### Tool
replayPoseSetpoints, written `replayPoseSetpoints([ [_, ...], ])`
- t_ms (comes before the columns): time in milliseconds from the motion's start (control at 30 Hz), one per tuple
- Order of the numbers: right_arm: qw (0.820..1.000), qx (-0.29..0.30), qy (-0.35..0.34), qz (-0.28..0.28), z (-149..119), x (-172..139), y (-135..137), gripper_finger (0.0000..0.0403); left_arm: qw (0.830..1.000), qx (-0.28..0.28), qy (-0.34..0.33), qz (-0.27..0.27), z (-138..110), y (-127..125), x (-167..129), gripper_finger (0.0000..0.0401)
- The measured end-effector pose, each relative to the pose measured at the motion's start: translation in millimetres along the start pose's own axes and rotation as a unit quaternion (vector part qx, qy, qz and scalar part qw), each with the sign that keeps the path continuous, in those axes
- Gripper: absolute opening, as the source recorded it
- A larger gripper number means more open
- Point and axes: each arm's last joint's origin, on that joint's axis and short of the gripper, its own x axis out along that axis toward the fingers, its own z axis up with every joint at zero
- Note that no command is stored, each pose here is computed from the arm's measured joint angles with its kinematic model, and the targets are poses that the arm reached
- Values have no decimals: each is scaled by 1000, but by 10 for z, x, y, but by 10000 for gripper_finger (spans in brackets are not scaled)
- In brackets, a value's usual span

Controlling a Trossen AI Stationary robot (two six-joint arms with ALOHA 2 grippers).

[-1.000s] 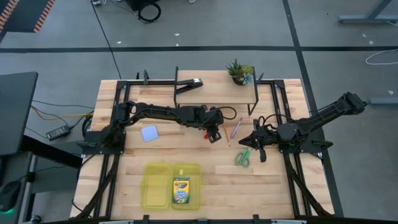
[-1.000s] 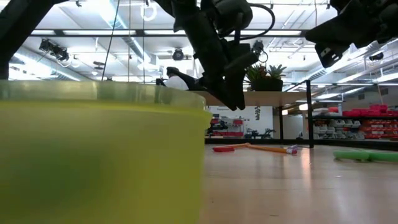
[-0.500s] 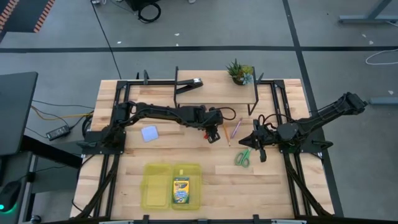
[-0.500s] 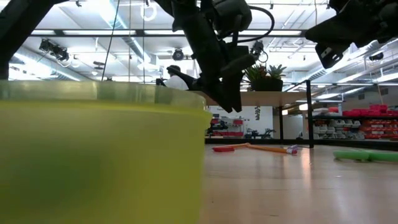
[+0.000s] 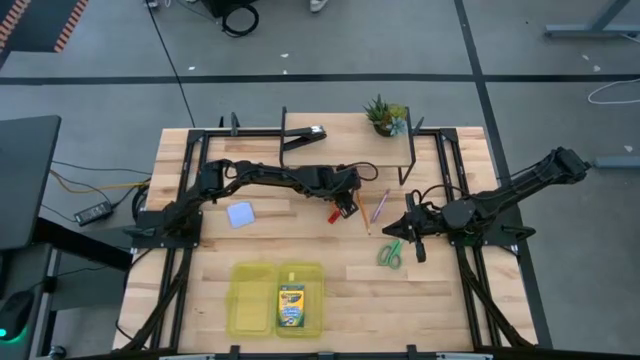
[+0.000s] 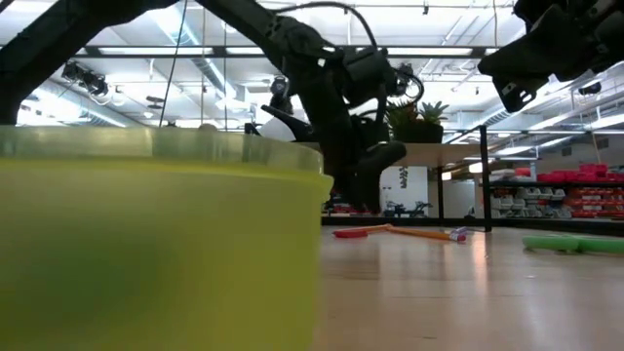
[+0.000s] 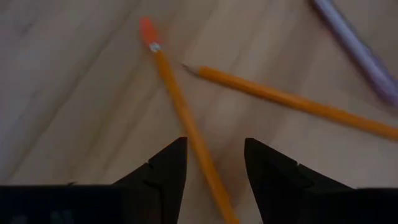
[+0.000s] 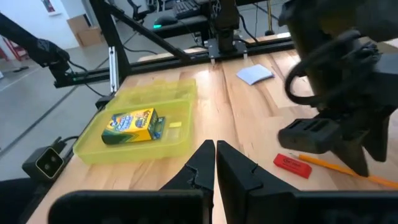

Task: Pack school essentials
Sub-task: Put the left orange pencil into the yellow supply box

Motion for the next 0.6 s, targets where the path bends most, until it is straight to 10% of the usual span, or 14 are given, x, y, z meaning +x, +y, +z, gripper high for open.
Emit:
replayPoseSetpoints([
  [300,1000,0,1,0,-3,4,1,23,1000,-5,0,0,-2,-8,-2,135],
  [600,1000,-1,1,0,-4,5,1,23,991,106,-45,66,-103,-363,-132,104],
])
